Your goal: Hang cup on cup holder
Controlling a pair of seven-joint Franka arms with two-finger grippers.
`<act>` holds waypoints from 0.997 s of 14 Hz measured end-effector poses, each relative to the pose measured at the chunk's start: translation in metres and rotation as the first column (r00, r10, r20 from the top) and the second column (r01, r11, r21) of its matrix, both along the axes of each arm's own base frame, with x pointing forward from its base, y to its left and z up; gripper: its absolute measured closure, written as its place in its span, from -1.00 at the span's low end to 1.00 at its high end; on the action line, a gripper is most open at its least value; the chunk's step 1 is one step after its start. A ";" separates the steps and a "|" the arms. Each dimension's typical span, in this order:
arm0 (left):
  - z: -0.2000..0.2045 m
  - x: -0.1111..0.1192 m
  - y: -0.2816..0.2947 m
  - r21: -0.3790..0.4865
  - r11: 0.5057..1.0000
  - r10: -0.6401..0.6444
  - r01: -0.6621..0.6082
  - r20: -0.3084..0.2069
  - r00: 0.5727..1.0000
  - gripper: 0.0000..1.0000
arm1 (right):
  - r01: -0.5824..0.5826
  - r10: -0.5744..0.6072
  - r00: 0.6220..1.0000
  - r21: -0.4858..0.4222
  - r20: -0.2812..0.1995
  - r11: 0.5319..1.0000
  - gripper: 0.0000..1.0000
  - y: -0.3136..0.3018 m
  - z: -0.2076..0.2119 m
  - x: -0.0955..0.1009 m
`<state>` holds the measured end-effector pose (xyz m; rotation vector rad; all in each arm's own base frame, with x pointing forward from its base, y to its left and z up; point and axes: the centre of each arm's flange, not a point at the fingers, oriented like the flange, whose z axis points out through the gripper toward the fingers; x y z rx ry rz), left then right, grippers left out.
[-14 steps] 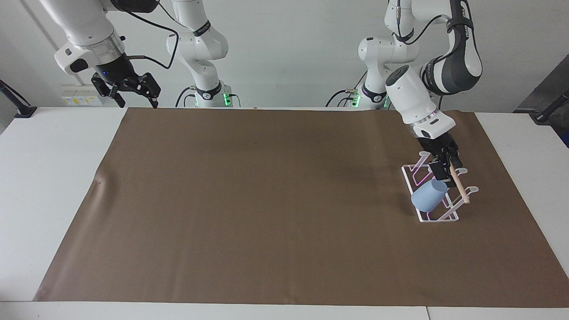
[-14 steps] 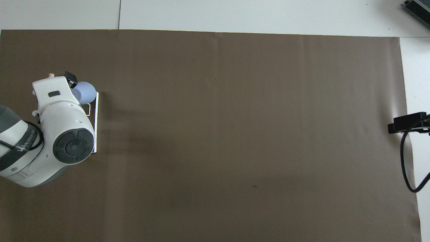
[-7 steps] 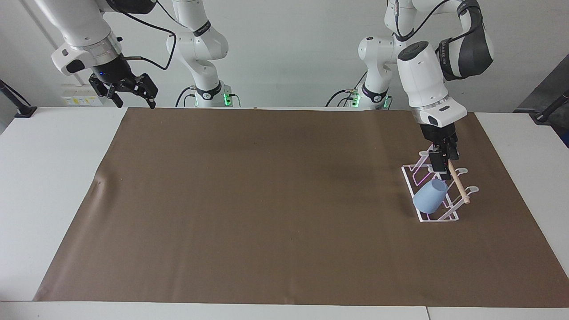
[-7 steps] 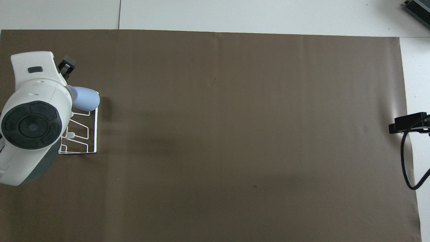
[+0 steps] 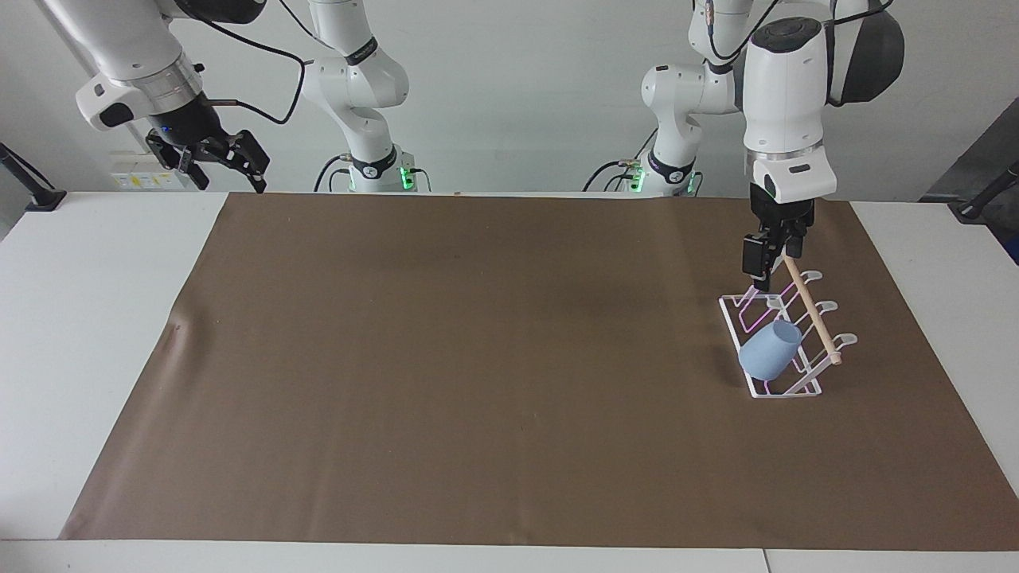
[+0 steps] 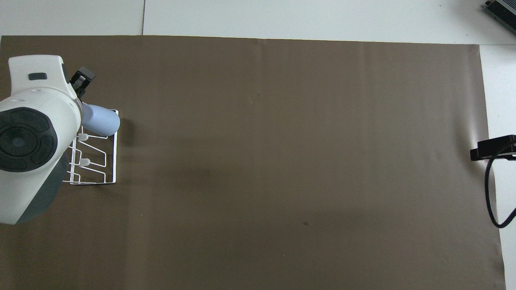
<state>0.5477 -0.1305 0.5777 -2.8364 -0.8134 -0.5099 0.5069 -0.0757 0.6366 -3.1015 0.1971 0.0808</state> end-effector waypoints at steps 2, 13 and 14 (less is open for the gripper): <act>0.014 -0.005 -0.003 -0.032 0.993 -0.114 0.112 -0.074 0.991 -1.00 | 0.007 -0.007 1.000 0.000 0.000 1.000 -1.00 -0.004 0.000 -0.001; 0.049 -0.031 -0.004 -0.139 0.831 -0.556 0.538 -0.243 0.795 -1.00 | 0.010 -0.010 1.000 -0.001 0.003 1.000 -1.00 -0.005 0.001 -0.001; 0.053 -0.031 -0.002 -0.149 0.822 -0.569 0.549 -0.239 0.787 -1.00 | 0.009 -0.009 1.000 -0.001 0.003 1.000 -1.00 -0.004 0.001 -0.001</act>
